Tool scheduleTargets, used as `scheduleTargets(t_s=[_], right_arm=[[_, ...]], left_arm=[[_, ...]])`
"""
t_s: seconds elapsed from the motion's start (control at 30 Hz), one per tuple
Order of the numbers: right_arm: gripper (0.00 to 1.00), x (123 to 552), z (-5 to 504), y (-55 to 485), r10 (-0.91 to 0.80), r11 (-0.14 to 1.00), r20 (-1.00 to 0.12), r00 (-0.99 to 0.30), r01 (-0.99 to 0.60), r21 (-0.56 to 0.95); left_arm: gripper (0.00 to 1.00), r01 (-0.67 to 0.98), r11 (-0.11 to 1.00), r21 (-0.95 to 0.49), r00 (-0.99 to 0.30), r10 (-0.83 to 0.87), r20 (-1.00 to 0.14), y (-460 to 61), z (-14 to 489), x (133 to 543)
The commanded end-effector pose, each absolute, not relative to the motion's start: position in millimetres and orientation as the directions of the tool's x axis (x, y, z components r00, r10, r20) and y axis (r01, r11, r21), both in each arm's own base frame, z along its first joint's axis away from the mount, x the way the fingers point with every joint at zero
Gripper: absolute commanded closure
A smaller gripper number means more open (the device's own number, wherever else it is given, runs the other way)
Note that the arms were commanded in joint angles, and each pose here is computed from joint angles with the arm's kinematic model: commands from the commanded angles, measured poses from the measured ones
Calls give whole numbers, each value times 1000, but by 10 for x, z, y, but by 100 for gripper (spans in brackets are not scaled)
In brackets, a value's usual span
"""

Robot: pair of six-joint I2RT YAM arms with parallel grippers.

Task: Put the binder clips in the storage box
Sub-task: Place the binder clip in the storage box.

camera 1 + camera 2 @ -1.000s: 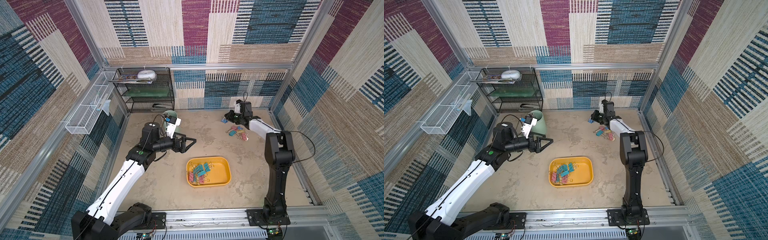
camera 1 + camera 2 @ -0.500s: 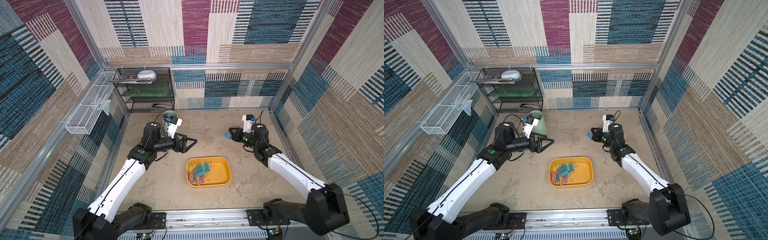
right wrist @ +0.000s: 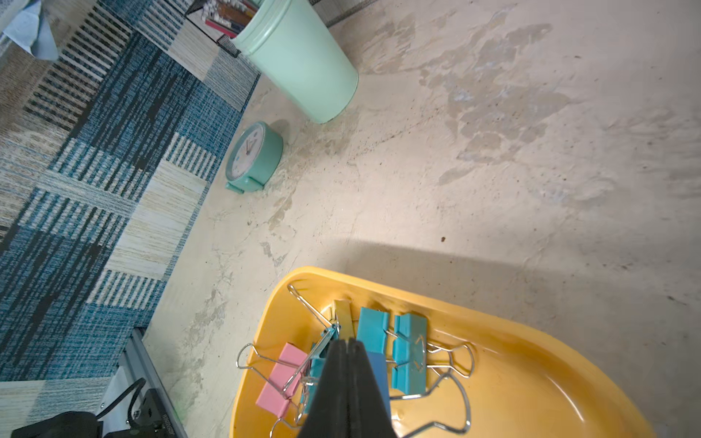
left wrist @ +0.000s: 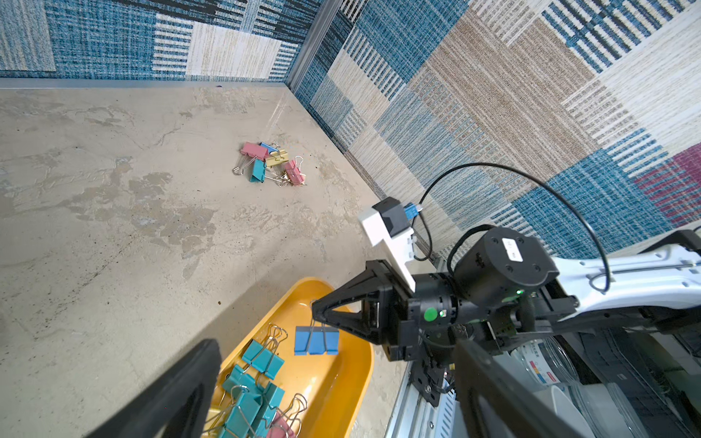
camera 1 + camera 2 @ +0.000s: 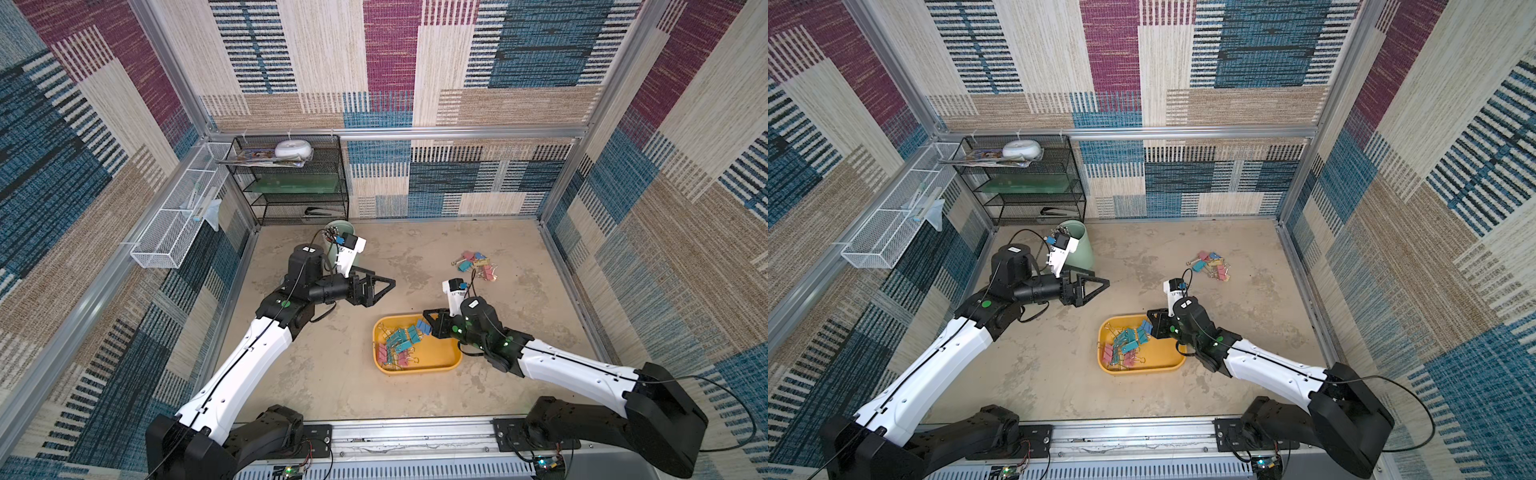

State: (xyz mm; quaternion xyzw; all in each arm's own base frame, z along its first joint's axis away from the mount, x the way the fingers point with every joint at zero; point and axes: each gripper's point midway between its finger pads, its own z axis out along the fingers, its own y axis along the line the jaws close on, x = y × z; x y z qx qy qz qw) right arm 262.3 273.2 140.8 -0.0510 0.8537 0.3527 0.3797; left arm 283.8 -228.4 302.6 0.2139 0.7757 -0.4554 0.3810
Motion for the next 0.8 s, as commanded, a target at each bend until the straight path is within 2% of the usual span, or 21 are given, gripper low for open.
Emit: scheduleTargets(t_s=[0.0,0.47,0.6,0.77], right_arm=[[100,2715,1428,2875,185,746,-720,-668,-382,546],[100,2785,881,3161,15,814,-774,-633,-442,376],[87,2739,845,3212,2,812,-768,-641,-447,375],[71,2752,1172,3108,80,810,-799,-595,-429,401]], left_arm=[[0,695,492,-524,-593,-20,-805,-2284,3076,2852],[1,698,496,-516,-587,-16,-809,-2285,3069,2848],[0,698,498,-514,-585,-16,-811,-2284,3069,2854],[1,697,497,-518,-589,-15,-808,-2289,3059,2853]])
